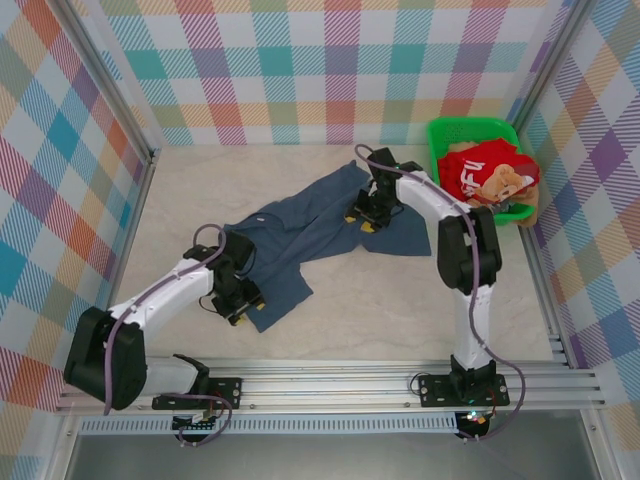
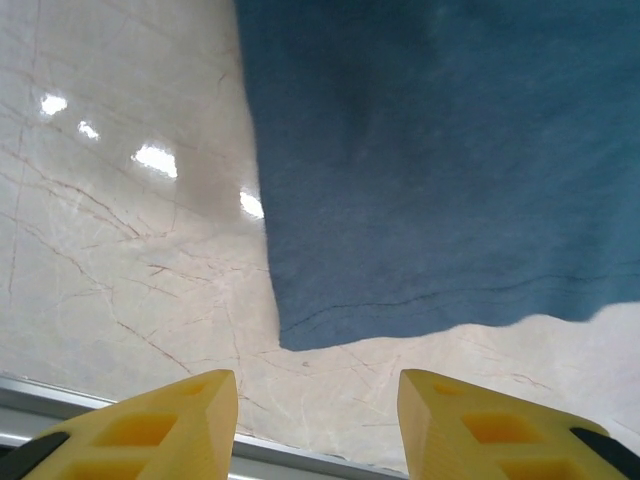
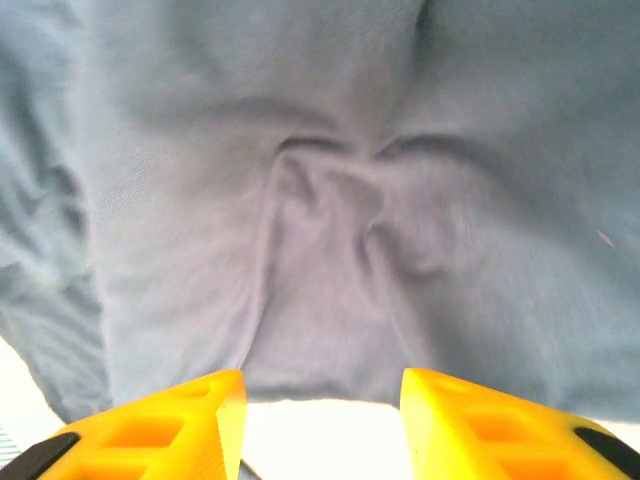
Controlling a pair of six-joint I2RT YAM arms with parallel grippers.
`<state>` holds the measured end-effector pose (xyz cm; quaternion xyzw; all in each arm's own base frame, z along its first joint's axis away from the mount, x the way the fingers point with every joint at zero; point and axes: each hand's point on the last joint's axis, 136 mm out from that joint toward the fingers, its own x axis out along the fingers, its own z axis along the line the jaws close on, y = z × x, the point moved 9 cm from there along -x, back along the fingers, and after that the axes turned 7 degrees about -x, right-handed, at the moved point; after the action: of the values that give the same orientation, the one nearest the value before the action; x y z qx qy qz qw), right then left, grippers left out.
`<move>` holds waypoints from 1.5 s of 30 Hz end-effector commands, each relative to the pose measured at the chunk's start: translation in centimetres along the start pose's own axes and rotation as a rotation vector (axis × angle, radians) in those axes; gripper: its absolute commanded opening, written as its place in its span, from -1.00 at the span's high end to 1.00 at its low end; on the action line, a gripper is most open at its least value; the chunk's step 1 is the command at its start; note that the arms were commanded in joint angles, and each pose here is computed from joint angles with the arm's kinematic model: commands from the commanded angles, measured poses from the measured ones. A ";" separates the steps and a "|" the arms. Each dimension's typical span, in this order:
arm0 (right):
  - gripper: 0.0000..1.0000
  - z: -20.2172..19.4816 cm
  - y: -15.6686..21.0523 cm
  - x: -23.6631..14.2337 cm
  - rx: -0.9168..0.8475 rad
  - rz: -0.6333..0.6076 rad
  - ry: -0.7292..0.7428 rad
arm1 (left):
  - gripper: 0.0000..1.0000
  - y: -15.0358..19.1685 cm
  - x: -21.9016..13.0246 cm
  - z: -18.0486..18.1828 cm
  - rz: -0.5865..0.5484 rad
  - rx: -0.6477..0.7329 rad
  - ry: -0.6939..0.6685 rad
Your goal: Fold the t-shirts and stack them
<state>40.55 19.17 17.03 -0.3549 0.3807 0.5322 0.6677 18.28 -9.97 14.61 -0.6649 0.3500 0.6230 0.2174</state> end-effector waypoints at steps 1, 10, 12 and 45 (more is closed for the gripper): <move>0.08 0.1 1.3 -3.5 -0.044 -0.070 0.002 | 0.07 1.0 2.0 -0.6 0.052 -0.030 -0.068; 0.07 -2.5 4.6 -6.0 -0.023 -0.078 -0.008 | 0.19 1.5 4.7 -1.7 0.002 -0.005 -0.164; 0.08 -3.0 4.9 -6.1 -0.015 -0.074 -0.008 | 0.27 1.2 5.3 -1.9 -0.017 0.004 -0.161; -0.03 -15.7 2.1 -2.8 0.149 -0.119 0.409 | 1.00 -2.8 -1.3 0.2 -0.355 -0.029 -0.168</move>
<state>35.14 4.63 12.32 -0.3957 0.5278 0.3753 0.6511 20.28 -8.24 15.33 -0.6782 0.2028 0.6229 0.3330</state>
